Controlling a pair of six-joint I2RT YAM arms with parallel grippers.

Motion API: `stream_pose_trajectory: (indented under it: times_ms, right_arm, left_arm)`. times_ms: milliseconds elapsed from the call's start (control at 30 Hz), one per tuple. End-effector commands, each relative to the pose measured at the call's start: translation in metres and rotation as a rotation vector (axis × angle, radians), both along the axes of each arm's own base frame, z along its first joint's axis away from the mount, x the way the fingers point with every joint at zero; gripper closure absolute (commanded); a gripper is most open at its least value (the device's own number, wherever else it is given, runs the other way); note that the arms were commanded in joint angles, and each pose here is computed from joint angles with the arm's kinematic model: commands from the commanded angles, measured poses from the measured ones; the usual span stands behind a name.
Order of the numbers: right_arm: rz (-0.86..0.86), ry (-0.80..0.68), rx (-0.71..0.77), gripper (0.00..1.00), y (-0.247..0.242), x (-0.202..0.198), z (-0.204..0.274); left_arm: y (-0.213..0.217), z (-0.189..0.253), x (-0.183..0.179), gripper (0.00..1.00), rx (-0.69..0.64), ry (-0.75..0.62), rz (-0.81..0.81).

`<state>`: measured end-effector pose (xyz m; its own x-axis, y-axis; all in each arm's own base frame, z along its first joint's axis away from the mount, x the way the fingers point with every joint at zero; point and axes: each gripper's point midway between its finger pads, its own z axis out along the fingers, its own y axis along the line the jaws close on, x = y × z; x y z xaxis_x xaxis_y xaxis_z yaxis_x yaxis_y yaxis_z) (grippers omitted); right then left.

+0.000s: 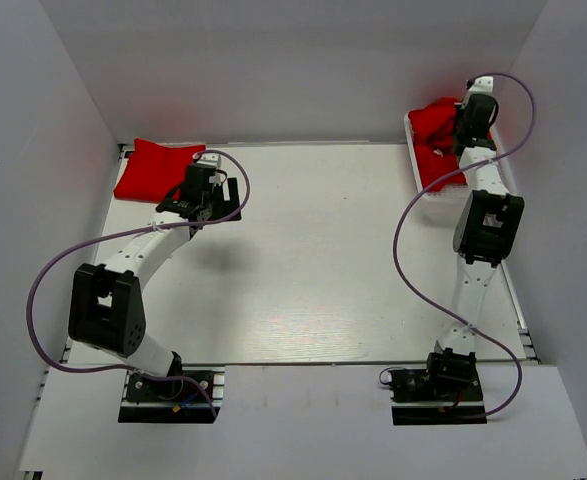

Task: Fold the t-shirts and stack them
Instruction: Grab crumpled tshirt from bin with the right arm, then move the tshirt to the center of the board

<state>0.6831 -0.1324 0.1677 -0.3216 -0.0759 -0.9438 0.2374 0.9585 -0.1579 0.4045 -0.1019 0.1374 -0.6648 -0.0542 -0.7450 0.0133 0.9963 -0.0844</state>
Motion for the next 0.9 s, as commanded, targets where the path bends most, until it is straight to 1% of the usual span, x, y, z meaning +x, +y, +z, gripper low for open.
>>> stream_pose_trajectory:
  times_ms: [0, 67, 100, 133, 200, 233, 267, 300, 367, 400, 433, 467, 500, 533, 567, 600, 633, 667, 733, 833, 867]
  right_arm:
    - [0.013, -0.362, -0.071, 1.00, -0.002, -0.021, 0.184]
    - [0.084, -0.409, -0.075, 1.00, 0.015, -0.035, 0.223]
    - [0.100, -0.402, -0.069, 1.00, 0.019, -0.039, 0.224]
    - [0.164, -0.434, -0.077, 1.00, 0.032, -0.048, 0.245]
    - [0.196, -0.489, -0.081, 1.00, 0.047, -0.073, 0.282]
    - [0.237, -0.463, -0.062, 1.00, 0.055, -0.075, 0.271]
    - [0.317, -0.470, -0.044, 1.00, 0.072, -0.080, 0.277]
    - [0.352, -0.485, -0.037, 1.00, 0.084, -0.095, 0.295]
    - [0.468, -0.438, -0.007, 1.00, 0.110, -0.105, 0.294]
    - [0.551, -0.456, -0.002, 1.00, 0.134, -0.119, 0.310]
    - [0.619, -0.430, 0.022, 1.00, 0.150, -0.127, 0.308]
    - [0.627, -0.434, 0.022, 1.00, 0.155, -0.136, 0.316]
    - [0.737, -0.430, 0.051, 1.00, 0.184, -0.149, 0.319]
    - [0.777, -0.437, 0.059, 1.00, 0.194, -0.161, 0.327]
    - [0.821, -0.424, 0.084, 1.00, 0.208, -0.168, 0.325]
    - [0.906, -0.408, 0.116, 1.00, 0.225, -0.177, 0.320]
    - [0.946, -0.435, 0.128, 1.00, 0.238, -0.192, 0.334]
    - [1.004, -0.432, 0.135, 1.00, 0.248, -0.199, 0.331]
    - [1.192, -0.422, 0.203, 1.00, 0.295, -0.228, 0.336]
    - [1.338, -0.423, 0.247, 1.00, 0.324, -0.254, 0.344]
    - [1.362, -0.408, 0.264, 1.00, 0.332, -0.257, 0.339]
  left_arm:
    - [-0.004, 0.027, 0.009, 0.00, -0.027, -0.068, -0.016]
    - [-0.009, 0.031, 0.007, 0.00, -0.048, -0.074, -0.038]
    - [-0.010, 0.034, 0.003, 0.00, -0.064, -0.078, -0.038]
    - [-0.009, 0.032, 0.000, 0.00, -0.064, -0.075, -0.038]
    - [-0.010, 0.034, -0.004, 0.00, -0.078, -0.078, -0.039]
    - [-0.010, 0.033, -0.007, 0.00, -0.085, -0.075, -0.033]
    - [-0.009, 0.039, -0.011, 0.00, -0.095, -0.082, -0.027]
    - [-0.008, 0.039, -0.013, 0.00, -0.095, -0.083, -0.027]
    - [-0.007, 0.042, -0.022, 0.00, -0.112, -0.087, -0.015]
    - [-0.011, 0.045, -0.026, 0.00, -0.120, -0.092, -0.031]
    - [-0.010, 0.042, -0.032, 0.00, -0.127, -0.086, -0.025]
    - [-0.009, 0.043, -0.035, 0.00, -0.136, -0.091, -0.019]
    - [-0.008, 0.045, -0.038, 0.00, -0.138, -0.098, -0.020]
    - [-0.005, 0.050, -0.044, 0.00, -0.144, -0.116, -0.006]
    - [-0.004, 0.052, -0.046, 0.00, -0.146, -0.123, -0.007]
    - [-0.002, 0.056, -0.050, 0.00, -0.152, -0.128, 0.008]
    - [0.001, 0.061, -0.054, 0.00, -0.151, -0.148, 0.015]
    - [0.005, 0.058, -0.059, 0.00, -0.148, -0.141, 0.032]
    - [0.009, 0.062, -0.064, 0.00, -0.152, -0.151, 0.050]
    - [0.014, 0.069, -0.075, 0.00, -0.158, -0.169, 0.067]
    - [0.016, 0.069, -0.077, 0.00, -0.160, -0.175, 0.082]
